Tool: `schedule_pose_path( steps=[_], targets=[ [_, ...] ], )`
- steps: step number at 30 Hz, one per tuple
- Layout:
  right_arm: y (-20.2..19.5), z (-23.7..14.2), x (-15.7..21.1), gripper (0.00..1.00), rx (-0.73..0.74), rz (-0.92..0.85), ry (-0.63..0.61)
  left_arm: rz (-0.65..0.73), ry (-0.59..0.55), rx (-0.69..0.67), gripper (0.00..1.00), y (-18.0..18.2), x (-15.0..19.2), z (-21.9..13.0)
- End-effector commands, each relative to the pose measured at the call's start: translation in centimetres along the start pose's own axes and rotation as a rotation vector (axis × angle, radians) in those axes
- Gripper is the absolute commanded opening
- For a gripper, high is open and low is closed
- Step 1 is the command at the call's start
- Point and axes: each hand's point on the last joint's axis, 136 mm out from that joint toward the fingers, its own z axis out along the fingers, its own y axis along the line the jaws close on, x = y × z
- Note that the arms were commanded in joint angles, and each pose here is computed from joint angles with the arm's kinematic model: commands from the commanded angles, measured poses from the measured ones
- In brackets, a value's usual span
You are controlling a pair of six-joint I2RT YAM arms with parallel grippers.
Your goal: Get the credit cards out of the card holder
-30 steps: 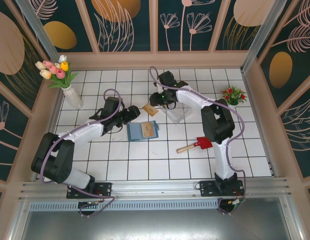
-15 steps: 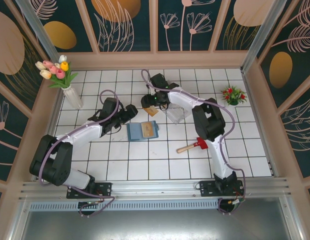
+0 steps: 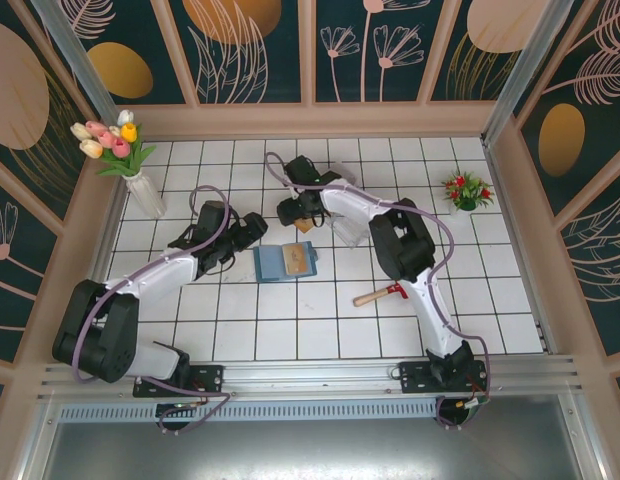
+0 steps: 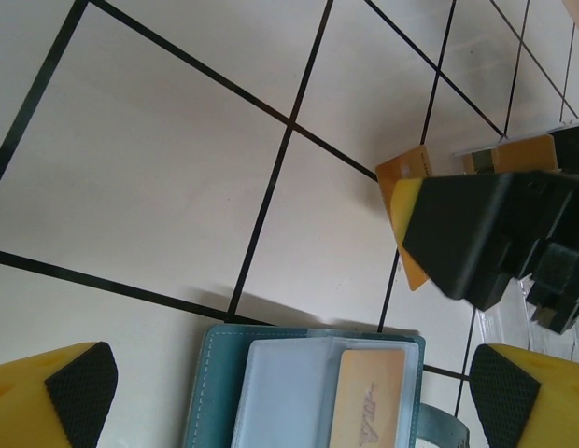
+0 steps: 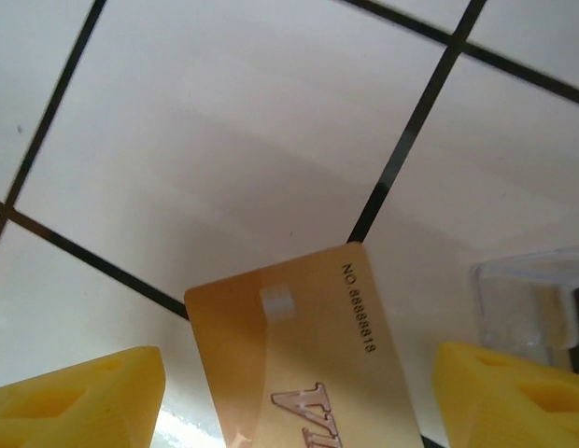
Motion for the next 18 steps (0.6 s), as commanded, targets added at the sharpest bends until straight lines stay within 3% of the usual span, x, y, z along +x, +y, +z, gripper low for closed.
schedule_pose_path(
  steps=[1,18],
  targets=[
    [-0.7,1.5,2.7,0.77,0.049,-0.062,0.1,-0.006,-0.016,-0.028,0.98,1.0,-0.3,-0.6],
    [-1.9,3.7,7.4,0.72,0.064,-0.038,0.238,0.005,-0.009,-0.022,0.98,1.2,0.0,-0.8]
  ],
)
